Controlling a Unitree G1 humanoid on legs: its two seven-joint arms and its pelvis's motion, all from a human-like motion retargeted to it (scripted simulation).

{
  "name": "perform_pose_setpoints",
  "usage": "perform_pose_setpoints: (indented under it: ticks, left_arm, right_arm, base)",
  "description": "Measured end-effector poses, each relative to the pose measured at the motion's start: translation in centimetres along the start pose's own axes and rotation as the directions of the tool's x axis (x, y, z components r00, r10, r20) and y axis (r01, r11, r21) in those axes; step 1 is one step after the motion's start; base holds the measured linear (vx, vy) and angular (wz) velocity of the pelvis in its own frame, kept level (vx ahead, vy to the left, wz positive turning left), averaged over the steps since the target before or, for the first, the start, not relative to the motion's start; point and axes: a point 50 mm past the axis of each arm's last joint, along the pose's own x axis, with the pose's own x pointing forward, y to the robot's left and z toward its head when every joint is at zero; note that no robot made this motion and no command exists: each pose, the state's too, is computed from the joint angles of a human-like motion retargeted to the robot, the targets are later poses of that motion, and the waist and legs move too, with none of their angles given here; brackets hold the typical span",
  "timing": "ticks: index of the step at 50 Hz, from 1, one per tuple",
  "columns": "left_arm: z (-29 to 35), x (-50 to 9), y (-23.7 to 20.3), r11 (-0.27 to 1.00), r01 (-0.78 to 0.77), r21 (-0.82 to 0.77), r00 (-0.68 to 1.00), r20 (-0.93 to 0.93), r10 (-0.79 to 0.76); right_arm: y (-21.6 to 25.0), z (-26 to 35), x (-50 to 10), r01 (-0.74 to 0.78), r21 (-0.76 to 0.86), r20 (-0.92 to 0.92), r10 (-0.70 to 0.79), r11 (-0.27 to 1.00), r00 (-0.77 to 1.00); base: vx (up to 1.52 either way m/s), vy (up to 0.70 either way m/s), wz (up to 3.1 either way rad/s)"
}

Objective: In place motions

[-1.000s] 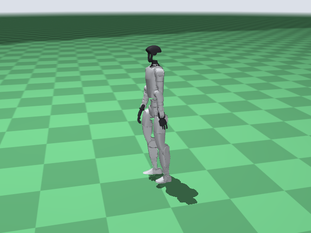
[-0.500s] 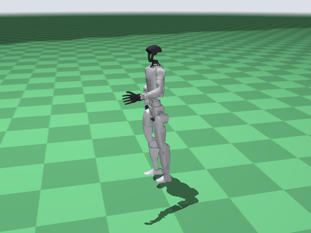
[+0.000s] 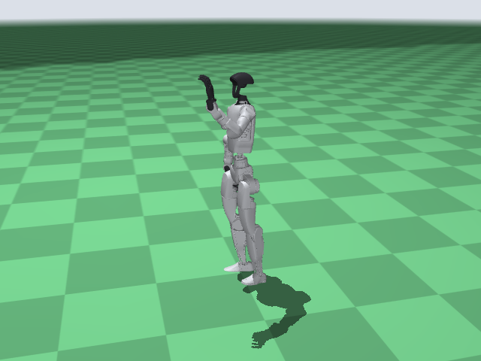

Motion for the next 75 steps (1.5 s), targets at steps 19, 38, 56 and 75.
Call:
perform_pose_setpoints:
  ticks: [19,38,56,75]
  left_arm:
    - [-7.9,-21.4,-4.1,0.569,0.728,-0.383,0.123,-0.743,-0.657]
    - [-9.7,-21.4,-3.5,0.692,-0.634,-0.346,0.129,-0.929,-0.347]
    - [1.3,-9.7,-10.6,0.294,0.945,0.143,0.317,-0.180,-0.931]
    - [0.8,-5.4,1.9,0.980,-0.198,0.017,0.975,-0.098,0.199]
  right_arm:
    - [0.2,0.4,0.0,-0.028,0.072,0.028,0.026,0.997,0.999]
    - [0.5,0.0,0.1,-0.032,0.050,0.004,0.032,0.998,0.999]
    - [1.2,-0.2,0.2,-0.082,0.125,0.012,0.081,0.989,0.997]
    - [0.9,0.3,0.3,-0.043,0.097,0.034,0.040,0.994,0.999]
  base:
    - [-0.02,-0.02,0.00]
    - [0.00,0.00,0.00]
    - [-0.01,-0.01,0.01]
    - [0.01,-0.01,0.01]
